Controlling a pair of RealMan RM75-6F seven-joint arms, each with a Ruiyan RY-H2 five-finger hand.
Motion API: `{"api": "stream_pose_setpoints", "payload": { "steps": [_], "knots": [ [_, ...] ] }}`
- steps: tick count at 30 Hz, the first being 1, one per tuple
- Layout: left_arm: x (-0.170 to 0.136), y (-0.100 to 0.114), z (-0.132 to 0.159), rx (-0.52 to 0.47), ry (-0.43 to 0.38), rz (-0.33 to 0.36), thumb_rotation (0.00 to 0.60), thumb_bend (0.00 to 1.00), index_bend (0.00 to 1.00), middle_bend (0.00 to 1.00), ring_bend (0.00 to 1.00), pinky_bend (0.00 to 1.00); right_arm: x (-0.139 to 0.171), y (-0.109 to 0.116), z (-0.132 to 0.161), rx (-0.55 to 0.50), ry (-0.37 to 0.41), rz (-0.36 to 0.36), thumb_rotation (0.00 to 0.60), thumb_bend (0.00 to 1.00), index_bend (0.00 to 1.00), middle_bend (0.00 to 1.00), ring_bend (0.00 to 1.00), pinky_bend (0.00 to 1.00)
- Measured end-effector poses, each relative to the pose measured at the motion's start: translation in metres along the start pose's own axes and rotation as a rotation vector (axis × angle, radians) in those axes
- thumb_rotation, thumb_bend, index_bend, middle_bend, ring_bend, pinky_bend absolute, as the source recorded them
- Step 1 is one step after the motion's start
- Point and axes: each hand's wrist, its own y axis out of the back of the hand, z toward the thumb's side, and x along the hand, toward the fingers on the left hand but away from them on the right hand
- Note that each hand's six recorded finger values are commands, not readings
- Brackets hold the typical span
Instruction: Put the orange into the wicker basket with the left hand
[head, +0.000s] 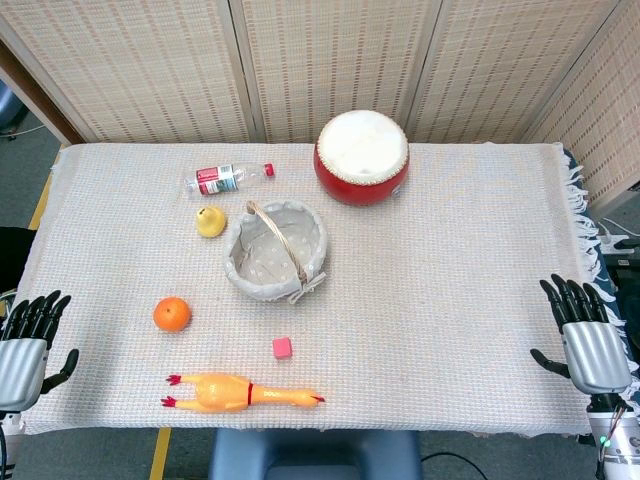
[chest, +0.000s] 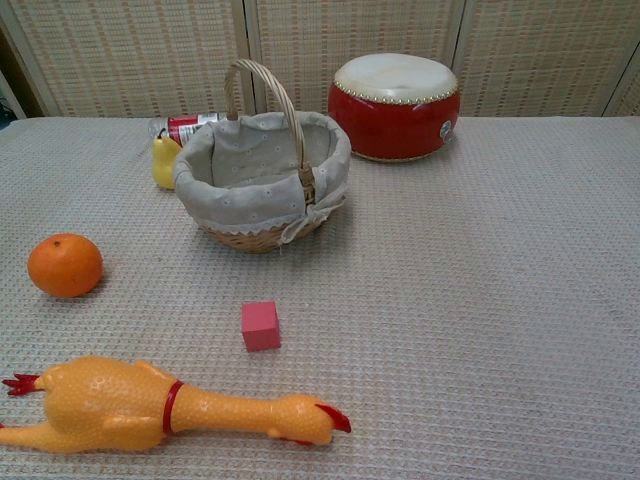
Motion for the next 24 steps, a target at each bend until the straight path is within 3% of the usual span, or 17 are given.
{"api": "stream_pose_setpoints", "payload": {
  "steps": [12,24],
  "knots": [
    [0.000,-0.005,0.006,0.064,-0.029,-0.043,0.600,0.40,0.00,0.00,0.00,0.02,0.000,0.000,0.000,-0.006,0.000,0.003,0.600,0.03,0.00,0.00,0.00,0.00],
    [0.017,-0.036,0.058,0.212,-0.190,-0.297,0.600,0.34,0.00,0.00,0.00,0.03,0.001,-0.006,0.005,-0.022,0.016,0.035,0.600,0.03,0.00,0.00,0.00,0.00]
  ]
}}
